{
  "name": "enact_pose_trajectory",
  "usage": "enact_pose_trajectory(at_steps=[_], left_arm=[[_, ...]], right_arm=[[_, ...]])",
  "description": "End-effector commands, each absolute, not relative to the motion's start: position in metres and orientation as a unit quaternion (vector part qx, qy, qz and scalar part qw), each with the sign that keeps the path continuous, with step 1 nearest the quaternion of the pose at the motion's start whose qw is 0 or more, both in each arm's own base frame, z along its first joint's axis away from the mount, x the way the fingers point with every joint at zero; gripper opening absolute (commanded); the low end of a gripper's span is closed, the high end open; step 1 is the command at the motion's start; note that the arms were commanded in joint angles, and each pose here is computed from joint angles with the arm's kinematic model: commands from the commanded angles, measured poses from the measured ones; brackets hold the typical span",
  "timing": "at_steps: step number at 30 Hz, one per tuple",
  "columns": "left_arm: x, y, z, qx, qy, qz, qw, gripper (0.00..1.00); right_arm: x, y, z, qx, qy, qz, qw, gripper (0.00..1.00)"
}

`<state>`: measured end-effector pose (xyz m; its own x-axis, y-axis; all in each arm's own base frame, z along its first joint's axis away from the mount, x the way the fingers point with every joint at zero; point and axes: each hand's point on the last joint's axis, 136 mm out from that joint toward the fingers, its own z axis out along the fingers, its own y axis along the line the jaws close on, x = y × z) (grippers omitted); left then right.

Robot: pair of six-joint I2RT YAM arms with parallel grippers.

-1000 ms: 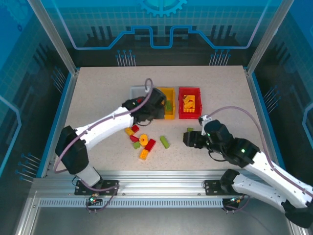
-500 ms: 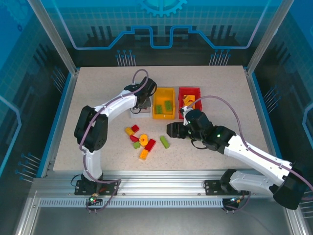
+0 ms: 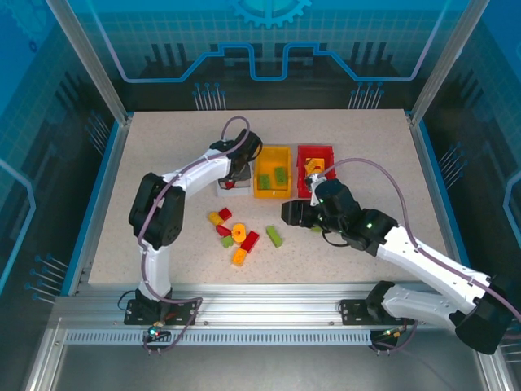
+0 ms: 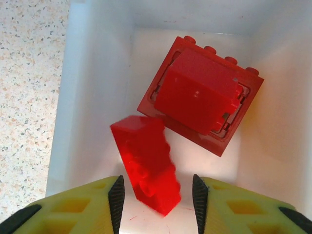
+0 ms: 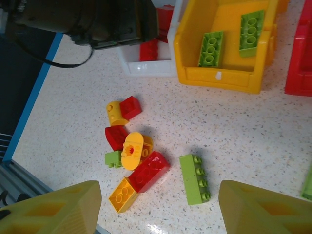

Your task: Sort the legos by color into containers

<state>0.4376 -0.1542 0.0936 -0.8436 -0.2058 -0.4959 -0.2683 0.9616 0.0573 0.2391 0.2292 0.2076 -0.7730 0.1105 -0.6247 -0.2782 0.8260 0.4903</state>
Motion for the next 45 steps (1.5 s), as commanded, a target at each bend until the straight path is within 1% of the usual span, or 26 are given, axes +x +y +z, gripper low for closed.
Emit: enact_pose_trajectory(at_steps=[1, 5, 9, 12, 16, 17, 18, 22, 27, 29, 32, 35, 38, 39, 42, 45], left_arm=[[0.433, -0.159, 0.148, -0.122, 0.947, 0.036, 0.295, 0.45], [0.419, -0.166, 0.193, -0.117, 0.935, 0.003, 0.336, 0.44], [0.393, -0.177, 0.234, -0.103, 0.924, -0.048, 0.365, 0.45], [0.364, -0.187, 0.255, -0.085, 0.919, -0.107, 0.371, 0.47], [0.321, -0.188, 0.267, -0.085, 0.912, -0.186, 0.355, 0.48], [0.310, -0.187, 0.268, -0.086, 0.911, -0.205, 0.348, 0.48], [0.301, -0.188, 0.268, -0.086, 0.910, -0.222, 0.341, 0.48], [0.266, -0.186, 0.260, -0.095, 0.909, -0.272, 0.302, 0.48], [0.232, -0.174, 0.239, -0.116, 0.906, -0.298, 0.277, 0.48], [0.222, -0.173, 0.228, -0.117, 0.903, -0.314, 0.268, 0.48], [0.210, -0.177, 0.215, -0.116, 0.901, -0.338, 0.248, 0.49], [0.201, -0.175, 0.205, -0.126, 0.898, -0.349, 0.236, 0.49], [0.195, -0.171, 0.200, -0.133, 0.897, -0.350, 0.233, 0.49], [0.194, -0.171, 0.200, -0.134, 0.896, -0.352, 0.234, 0.49], [0.193, -0.170, 0.198, -0.135, 0.897, -0.352, 0.232, 0.49], [0.193, -0.171, 0.197, -0.135, 0.897, -0.353, 0.231, 0.49]], right_arm=[[0.237, 0.220, 0.210, -0.049, 0.898, 0.284, 0.332, 0.66], [0.234, 0.210, 0.208, -0.054, 0.903, 0.267, 0.334, 0.66], [0.229, 0.197, 0.205, -0.059, 0.910, 0.238, 0.333, 0.66], [0.225, 0.188, 0.202, -0.063, 0.915, 0.219, 0.333, 0.66], [0.220, 0.183, 0.199, -0.075, 0.919, 0.206, 0.327, 0.66], [0.219, 0.182, 0.197, -0.078, 0.921, 0.202, 0.324, 0.66], [0.220, 0.184, 0.206, -0.080, 0.917, 0.207, 0.332, 0.66], [0.215, 0.193, 0.204, -0.104, 0.920, 0.191, 0.326, 0.65], [0.198, 0.231, 0.185, -0.154, 0.921, 0.181, 0.308, 0.65], [0.194, 0.243, 0.167, -0.177, 0.923, 0.161, 0.301, 0.66], [0.197, 0.249, 0.134, -0.198, 0.934, 0.125, 0.270, 0.67], [0.201, 0.261, 0.105, -0.229, 0.938, 0.101, 0.241, 0.71], [0.211, 0.271, 0.079, -0.240, 0.944, 0.087, 0.210, 0.71], [0.214, 0.272, 0.071, -0.240, 0.947, 0.083, 0.199, 0.70], [0.225, 0.273, 0.052, -0.236, 0.954, 0.066, 0.172, 0.62], [0.233, 0.281, 0.042, -0.239, 0.955, 0.069, 0.164, 0.55]])
